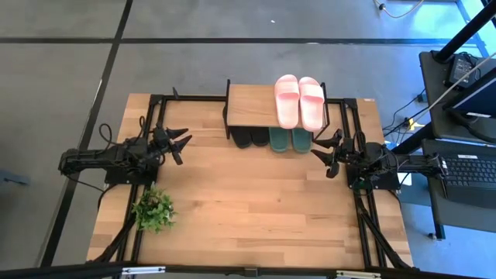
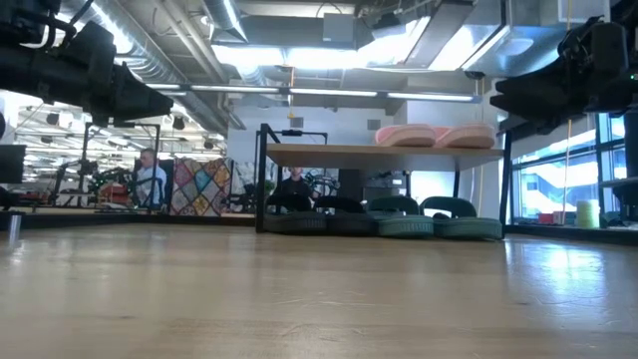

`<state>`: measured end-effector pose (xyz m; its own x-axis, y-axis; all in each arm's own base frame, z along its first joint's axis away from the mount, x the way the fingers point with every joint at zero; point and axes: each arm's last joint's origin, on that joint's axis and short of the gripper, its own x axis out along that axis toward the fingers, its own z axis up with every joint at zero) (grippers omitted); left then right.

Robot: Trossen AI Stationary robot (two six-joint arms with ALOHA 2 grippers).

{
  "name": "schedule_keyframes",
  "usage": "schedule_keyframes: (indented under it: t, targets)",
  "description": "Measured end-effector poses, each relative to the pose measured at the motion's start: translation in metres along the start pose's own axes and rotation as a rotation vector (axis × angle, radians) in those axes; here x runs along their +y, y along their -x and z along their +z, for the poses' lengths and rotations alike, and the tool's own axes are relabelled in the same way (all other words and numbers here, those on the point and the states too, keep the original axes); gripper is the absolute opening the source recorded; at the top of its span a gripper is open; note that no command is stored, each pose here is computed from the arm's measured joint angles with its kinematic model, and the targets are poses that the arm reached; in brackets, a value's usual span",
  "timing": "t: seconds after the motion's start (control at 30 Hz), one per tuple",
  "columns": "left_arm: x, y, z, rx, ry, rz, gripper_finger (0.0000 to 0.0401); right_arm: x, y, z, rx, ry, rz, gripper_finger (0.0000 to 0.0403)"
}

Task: Pick and place slides into the shelf
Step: Return to Home Position

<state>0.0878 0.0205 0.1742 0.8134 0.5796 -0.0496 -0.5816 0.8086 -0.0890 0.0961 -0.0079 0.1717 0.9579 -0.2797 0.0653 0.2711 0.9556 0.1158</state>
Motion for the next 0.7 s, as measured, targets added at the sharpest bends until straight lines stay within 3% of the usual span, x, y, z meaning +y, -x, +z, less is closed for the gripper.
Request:
schedule_keyframes:
  t: [0.7]
  targets:
    - [0.0, 0.0, 0.0001, -0.001, 0.0, 0.0, 0.0147, 0.0, 0.0, 0.0, 0.0, 0.0, 0.0, 0.0184]
